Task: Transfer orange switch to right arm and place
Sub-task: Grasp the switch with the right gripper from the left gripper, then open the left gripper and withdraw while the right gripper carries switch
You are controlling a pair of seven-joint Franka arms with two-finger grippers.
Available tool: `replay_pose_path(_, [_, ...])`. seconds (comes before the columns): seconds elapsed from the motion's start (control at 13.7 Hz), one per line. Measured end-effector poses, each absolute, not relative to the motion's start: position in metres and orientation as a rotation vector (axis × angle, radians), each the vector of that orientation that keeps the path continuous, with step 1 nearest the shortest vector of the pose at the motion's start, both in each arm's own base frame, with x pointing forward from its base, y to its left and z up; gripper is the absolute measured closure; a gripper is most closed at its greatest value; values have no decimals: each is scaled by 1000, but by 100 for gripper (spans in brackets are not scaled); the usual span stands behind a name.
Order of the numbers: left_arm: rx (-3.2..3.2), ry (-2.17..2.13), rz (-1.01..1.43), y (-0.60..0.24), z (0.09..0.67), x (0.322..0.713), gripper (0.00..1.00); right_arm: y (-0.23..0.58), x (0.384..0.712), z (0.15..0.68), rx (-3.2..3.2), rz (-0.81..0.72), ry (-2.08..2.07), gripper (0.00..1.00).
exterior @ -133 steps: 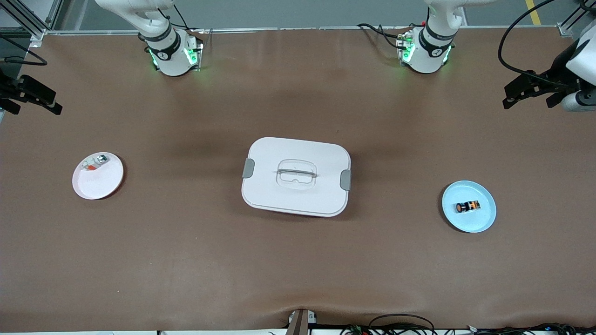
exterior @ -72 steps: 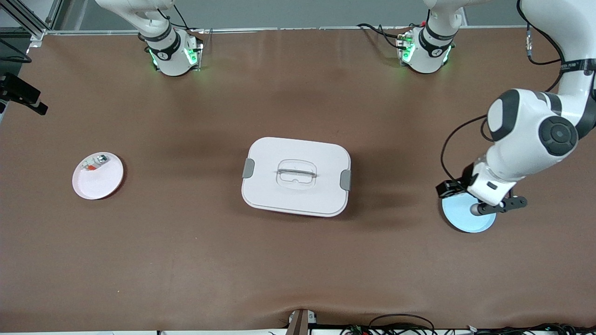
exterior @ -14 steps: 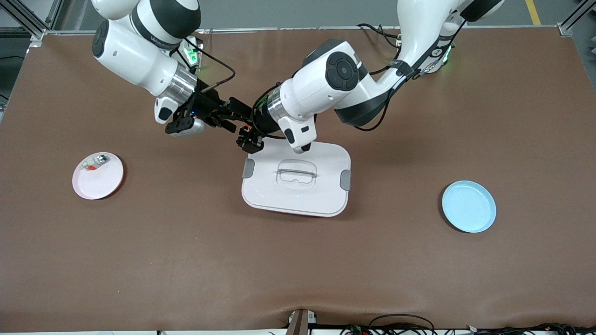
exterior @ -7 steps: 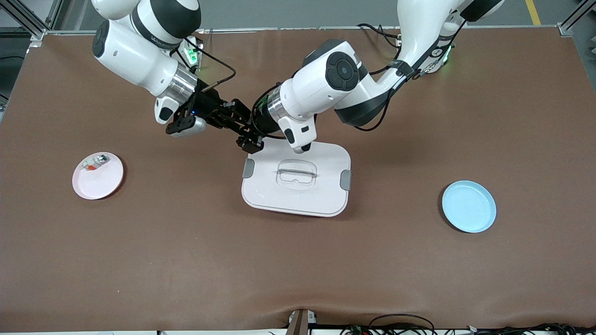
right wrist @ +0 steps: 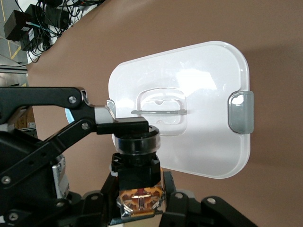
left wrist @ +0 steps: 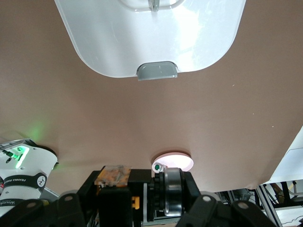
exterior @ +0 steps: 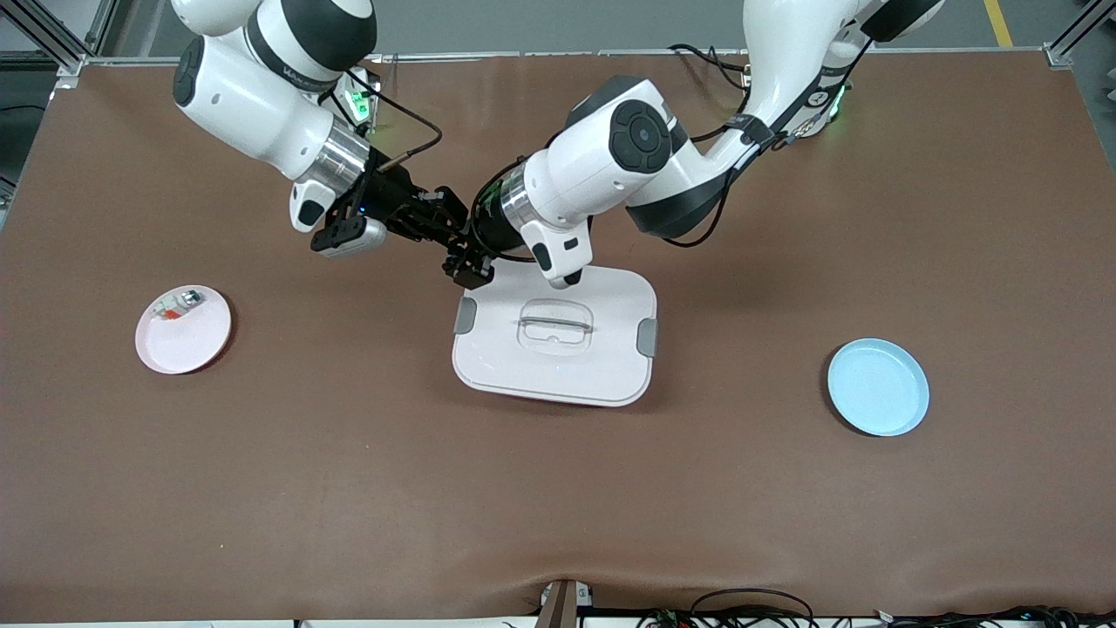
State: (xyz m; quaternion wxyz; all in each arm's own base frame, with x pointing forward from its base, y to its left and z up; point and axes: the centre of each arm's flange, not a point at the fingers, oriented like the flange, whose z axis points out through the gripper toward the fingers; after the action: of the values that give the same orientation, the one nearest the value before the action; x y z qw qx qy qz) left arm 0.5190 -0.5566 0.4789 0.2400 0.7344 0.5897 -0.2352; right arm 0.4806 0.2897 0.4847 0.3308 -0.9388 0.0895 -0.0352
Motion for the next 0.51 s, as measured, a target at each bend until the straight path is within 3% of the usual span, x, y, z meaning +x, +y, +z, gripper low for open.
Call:
replay_pose_path(0.29, [2011, 1612, -643, -557, 479, 519, 28, 290, 481, 485, -2454, -92, 235, 58])
replay_pose_path(0.37, [2014, 1602, -639, -556, 480, 520, 24, 290, 481, 485, -2454, -92, 234, 58])
replay_pose_path(0.51, [2016, 1575, -619, -552, 484, 525, 4, 290, 480, 483, -2456, -89, 235, 58])
